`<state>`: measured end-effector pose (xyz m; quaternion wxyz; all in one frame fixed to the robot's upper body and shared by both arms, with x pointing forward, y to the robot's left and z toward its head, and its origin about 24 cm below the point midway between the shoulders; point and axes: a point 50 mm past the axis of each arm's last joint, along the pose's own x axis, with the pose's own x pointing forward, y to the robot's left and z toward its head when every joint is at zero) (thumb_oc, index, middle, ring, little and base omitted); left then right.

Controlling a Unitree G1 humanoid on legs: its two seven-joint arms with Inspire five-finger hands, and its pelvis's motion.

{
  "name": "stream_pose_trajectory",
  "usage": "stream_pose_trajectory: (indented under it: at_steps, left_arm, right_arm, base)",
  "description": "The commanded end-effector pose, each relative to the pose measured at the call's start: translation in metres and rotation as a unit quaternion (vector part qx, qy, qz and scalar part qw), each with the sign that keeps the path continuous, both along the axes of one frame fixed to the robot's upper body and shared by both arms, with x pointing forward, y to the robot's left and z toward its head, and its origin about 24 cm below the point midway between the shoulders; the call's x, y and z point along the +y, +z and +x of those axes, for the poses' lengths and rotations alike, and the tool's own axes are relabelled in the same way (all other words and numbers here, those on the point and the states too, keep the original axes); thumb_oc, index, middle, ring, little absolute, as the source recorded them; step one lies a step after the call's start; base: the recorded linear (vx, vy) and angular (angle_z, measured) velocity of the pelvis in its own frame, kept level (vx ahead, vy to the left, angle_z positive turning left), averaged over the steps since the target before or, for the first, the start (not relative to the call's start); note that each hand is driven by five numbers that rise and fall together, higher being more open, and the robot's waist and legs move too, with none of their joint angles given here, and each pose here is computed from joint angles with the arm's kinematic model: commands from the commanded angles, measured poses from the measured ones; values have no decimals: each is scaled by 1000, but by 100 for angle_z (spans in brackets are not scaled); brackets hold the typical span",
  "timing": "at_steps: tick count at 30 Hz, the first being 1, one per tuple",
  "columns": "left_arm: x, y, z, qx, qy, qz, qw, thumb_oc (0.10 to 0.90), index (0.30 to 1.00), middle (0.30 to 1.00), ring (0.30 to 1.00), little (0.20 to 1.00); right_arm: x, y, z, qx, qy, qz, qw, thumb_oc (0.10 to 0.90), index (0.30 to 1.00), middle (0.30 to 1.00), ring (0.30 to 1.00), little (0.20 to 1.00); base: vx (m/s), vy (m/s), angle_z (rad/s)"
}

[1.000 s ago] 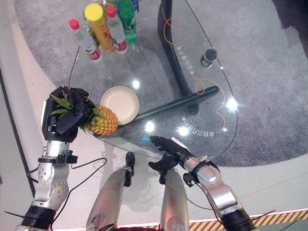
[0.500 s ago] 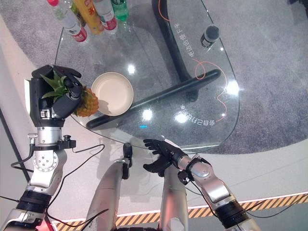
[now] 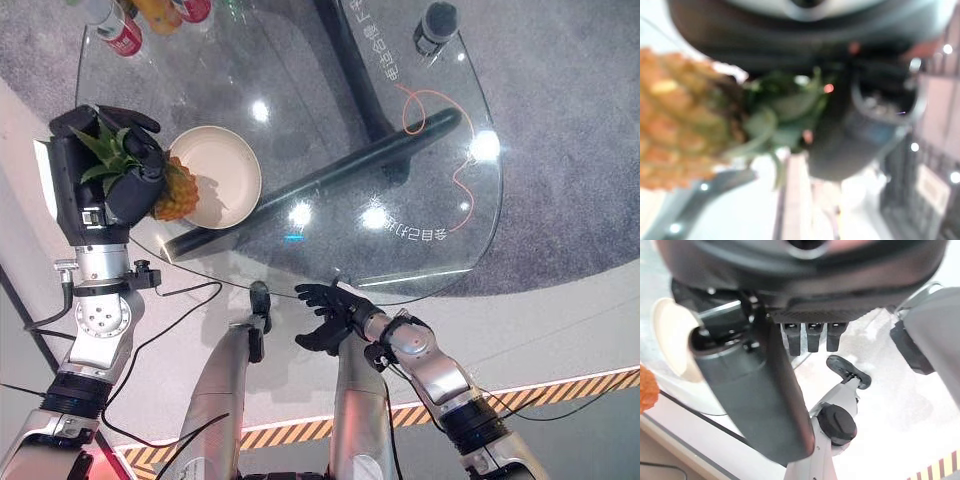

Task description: Pick up the fruit to the plate

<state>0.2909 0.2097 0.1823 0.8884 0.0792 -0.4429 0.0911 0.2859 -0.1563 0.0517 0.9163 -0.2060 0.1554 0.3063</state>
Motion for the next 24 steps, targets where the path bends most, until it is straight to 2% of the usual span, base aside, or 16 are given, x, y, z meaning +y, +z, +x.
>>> stream_pose_trajectory:
  at_steps: [1,9,24]
  left_arm:
    - [-9,50,-17,-178,-22,-11,984,100,300,300,300,200]
    - [-4,33,-2,-145,31,-24,989,100,300,300,300,200]
    - [-15,46,1,-198,26,-26,980,100,300,300,300,200]
  right_arm:
    - [19,10,-8,-6,63,31,997,800,900,900,900,900]
    - [21,9,-5,-8,58,24,998,800,900,900,900,900]
    - [27,16,0,-19,68,24,997,800,900,900,900,900]
  base:
    - [2,45,-6]
    - [-5,34,-4]
    - [1,32,-4]
